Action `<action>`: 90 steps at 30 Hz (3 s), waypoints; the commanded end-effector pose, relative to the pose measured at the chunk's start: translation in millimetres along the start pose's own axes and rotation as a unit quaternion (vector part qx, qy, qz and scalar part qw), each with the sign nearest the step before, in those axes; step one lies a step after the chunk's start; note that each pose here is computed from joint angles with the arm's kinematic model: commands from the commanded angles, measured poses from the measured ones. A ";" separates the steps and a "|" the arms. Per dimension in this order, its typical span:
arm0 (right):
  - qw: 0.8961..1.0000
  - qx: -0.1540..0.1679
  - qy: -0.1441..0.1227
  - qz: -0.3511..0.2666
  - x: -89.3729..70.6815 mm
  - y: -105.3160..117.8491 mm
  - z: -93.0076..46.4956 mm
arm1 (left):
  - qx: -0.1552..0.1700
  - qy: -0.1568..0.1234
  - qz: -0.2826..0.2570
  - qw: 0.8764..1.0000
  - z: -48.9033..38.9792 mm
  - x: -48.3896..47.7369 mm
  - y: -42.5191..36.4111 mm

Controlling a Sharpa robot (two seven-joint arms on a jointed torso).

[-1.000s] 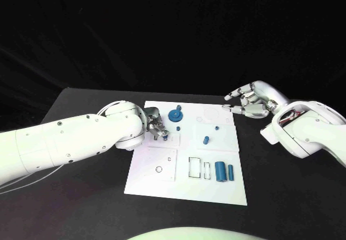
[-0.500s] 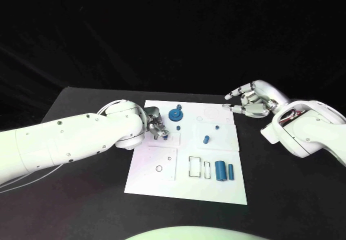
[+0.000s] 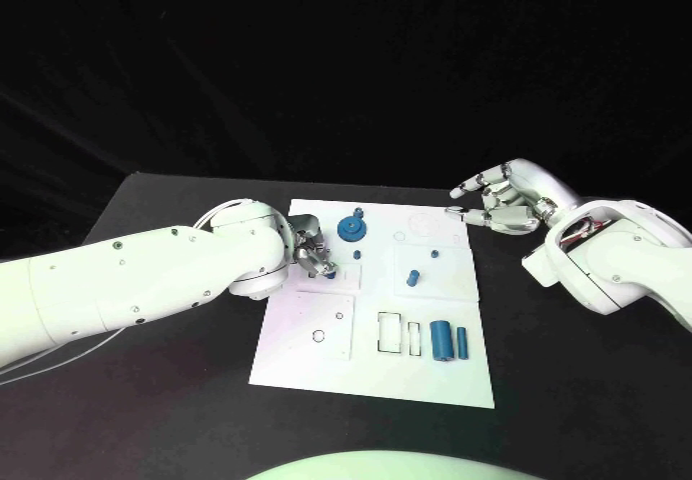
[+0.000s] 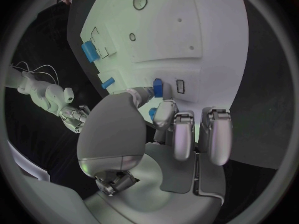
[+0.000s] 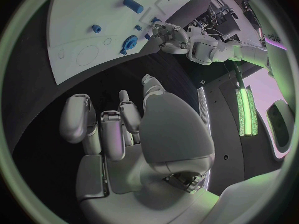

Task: Assemble the parts on the task board

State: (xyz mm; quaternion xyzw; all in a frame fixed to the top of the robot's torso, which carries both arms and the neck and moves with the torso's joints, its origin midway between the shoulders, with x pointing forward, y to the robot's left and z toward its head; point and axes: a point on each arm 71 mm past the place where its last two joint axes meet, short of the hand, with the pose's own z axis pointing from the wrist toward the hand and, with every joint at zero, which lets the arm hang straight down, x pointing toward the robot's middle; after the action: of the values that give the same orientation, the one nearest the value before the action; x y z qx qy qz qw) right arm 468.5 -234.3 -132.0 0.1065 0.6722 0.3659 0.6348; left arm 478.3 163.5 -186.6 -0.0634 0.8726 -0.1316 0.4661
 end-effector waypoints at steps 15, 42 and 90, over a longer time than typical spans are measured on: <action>1.000 -0.006 0.005 -0.002 1.6 1.0 0.3 | 0.000 0.014 0.012 1.000 -0.2 3.2 -1.3; 1.000 -0.005 0.005 0.001 2.0 0.5 0.4 | -0.014 0.026 0.013 0.999 3.4 3.5 1.3; 1.000 -0.006 0.003 0.002 1.1 -0.1 0.0 | -0.024 0.018 -0.009 1.000 5.0 1.0 4.9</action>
State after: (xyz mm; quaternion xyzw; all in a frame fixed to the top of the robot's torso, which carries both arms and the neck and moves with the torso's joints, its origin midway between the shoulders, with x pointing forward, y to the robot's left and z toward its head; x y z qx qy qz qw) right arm 468.8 -234.5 -132.9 0.1085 0.6721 0.3680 0.6334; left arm 482.8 166.3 -190.8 -0.0683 0.8811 -0.1233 0.4514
